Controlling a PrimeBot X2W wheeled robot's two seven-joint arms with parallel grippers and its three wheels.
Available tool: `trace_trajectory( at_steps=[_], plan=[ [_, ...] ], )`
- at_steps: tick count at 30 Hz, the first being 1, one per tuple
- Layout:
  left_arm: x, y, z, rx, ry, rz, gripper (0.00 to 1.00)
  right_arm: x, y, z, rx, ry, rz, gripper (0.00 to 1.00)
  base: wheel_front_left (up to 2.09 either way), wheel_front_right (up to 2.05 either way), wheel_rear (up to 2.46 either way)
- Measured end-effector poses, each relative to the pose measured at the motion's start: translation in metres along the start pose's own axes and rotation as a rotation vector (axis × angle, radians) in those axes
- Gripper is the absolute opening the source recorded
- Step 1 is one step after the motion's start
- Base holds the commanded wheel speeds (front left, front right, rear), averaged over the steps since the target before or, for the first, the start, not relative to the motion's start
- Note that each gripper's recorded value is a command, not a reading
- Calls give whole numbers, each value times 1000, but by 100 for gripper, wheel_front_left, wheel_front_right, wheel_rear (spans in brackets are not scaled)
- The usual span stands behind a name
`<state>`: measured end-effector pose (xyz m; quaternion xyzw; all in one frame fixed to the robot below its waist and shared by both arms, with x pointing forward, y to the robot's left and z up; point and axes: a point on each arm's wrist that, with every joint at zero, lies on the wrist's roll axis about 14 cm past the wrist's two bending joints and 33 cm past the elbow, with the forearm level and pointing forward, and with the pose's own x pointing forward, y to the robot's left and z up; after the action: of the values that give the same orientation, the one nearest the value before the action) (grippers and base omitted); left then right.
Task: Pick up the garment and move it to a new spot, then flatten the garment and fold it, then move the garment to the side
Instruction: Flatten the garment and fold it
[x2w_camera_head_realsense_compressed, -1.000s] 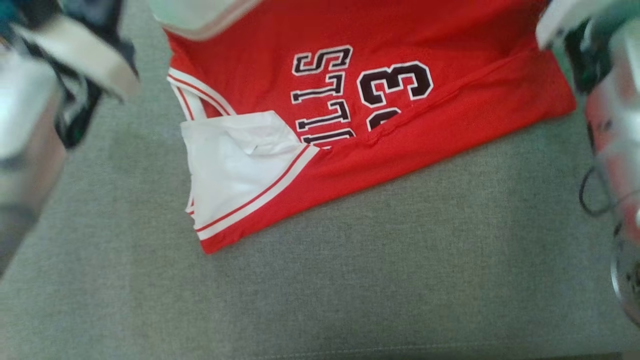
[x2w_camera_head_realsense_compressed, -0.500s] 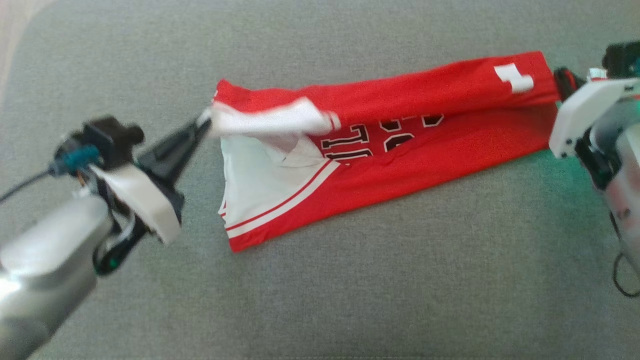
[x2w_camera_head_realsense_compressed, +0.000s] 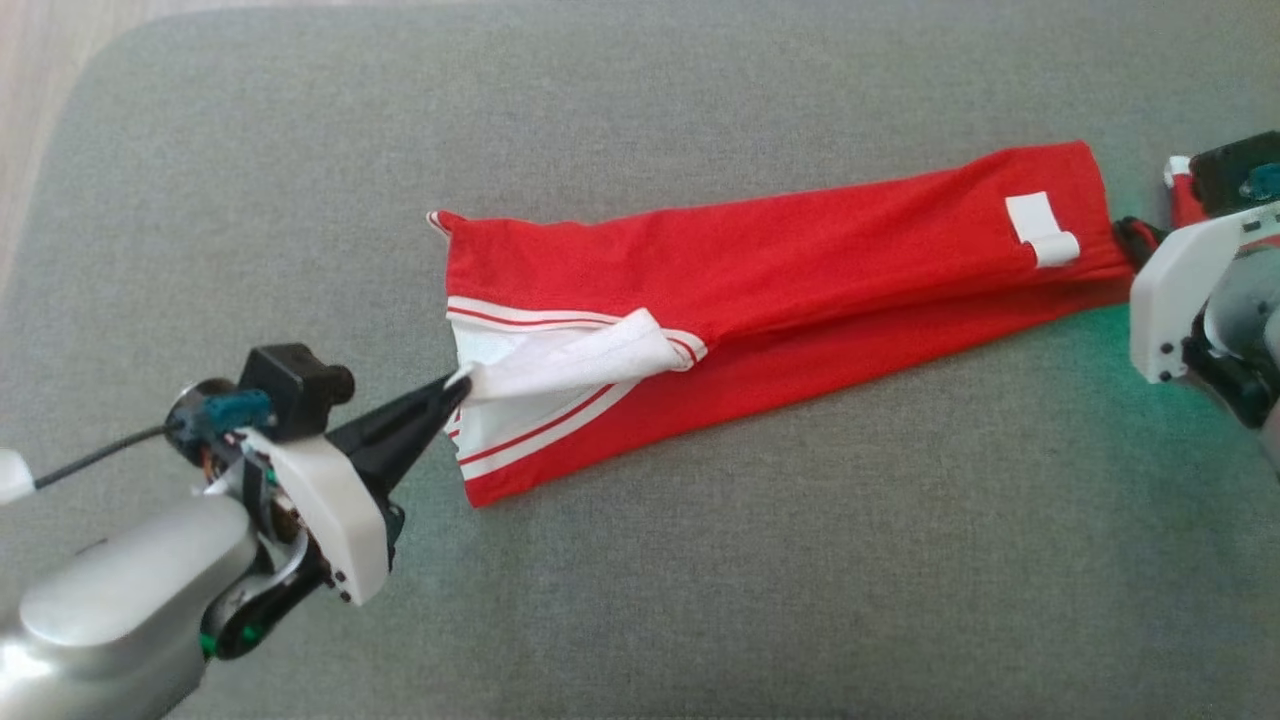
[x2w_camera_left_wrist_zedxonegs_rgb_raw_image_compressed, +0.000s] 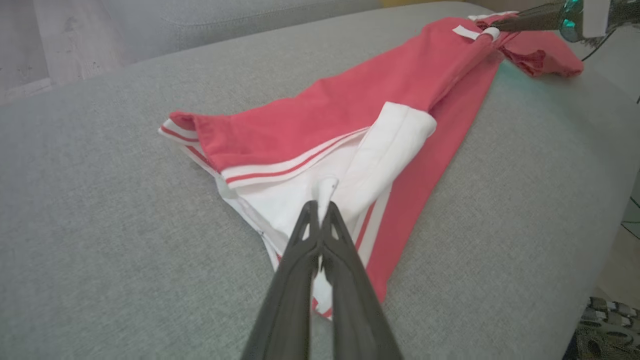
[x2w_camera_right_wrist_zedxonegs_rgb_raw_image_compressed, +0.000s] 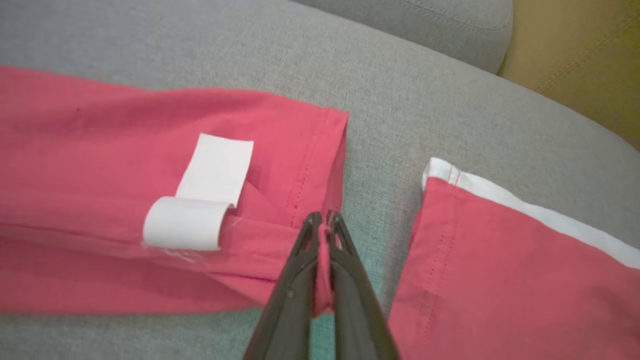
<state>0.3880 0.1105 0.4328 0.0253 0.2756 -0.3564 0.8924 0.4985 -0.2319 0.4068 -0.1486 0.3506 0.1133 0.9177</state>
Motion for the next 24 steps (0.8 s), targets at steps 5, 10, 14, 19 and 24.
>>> trace_trajectory(
  at_steps=[5, 10, 14, 19, 24],
  plan=[
    [7, -6, -12, -10, 37, -23, 0, 3, -2, -15, -26, 55, 8, 0, 0, 0, 0],
    [15, -14, -15, -28, 30, -33, 100, 0, -7, -9, 15, 8, 5, 100, 0, 0, 0],
    [15, -3, 14, -32, -106, 31, 100, -9, -11, 28, 97, -175, -7, 100, 0, 0, 0],
    [2, 17, 82, -72, -396, 161, 100, -35, 2, 94, 174, -484, 7, 100, 0, 0, 0],
    [-25, 29, 133, -126, -621, 291, 100, -65, 20, 130, 259, -706, 22, 100, 0, 0, 0]
  ],
)
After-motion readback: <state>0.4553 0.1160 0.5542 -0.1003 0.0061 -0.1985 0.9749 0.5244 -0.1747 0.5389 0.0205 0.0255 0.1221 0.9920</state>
